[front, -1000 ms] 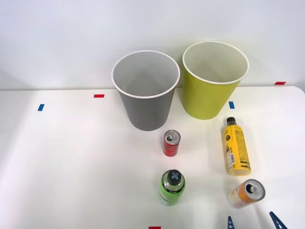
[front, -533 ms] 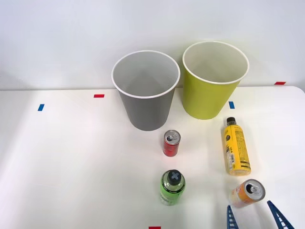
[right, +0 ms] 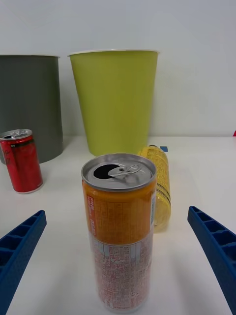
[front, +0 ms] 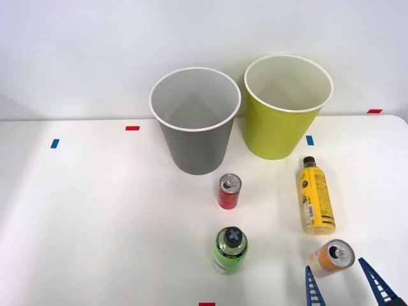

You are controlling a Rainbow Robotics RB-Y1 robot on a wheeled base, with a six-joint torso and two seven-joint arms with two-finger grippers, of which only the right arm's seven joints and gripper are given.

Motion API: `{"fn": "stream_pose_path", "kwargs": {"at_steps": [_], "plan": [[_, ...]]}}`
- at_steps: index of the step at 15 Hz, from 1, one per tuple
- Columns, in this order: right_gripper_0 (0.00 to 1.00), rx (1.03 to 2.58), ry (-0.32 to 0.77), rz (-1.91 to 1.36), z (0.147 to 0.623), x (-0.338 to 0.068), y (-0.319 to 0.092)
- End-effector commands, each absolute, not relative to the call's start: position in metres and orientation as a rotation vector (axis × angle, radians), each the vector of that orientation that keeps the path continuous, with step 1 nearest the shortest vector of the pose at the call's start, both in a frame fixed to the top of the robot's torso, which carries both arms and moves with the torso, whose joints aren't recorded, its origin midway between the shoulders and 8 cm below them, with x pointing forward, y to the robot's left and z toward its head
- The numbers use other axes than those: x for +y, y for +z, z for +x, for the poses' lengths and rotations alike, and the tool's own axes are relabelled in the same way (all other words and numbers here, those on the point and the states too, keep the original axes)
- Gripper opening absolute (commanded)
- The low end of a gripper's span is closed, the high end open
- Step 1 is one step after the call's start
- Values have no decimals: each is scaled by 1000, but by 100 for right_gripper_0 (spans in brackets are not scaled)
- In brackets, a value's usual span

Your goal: Put cans in the gray bin, plastic bottles in the light green bin

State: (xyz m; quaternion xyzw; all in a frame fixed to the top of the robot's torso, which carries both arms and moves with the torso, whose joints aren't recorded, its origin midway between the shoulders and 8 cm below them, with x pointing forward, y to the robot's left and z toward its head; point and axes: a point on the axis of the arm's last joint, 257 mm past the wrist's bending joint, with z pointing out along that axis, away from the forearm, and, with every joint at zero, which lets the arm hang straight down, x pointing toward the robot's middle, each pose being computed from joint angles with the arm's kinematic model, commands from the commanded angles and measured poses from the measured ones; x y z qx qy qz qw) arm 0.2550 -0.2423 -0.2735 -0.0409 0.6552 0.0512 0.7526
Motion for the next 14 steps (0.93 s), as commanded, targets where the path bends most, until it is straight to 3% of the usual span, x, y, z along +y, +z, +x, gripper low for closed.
{"fn": "stream_pose_path", "kwargs": {"at_steps": [1,14], "plan": [[100,1419,125,-81,261,-238,-271],[100,1417,86,-128,280,-243,-269]]}}
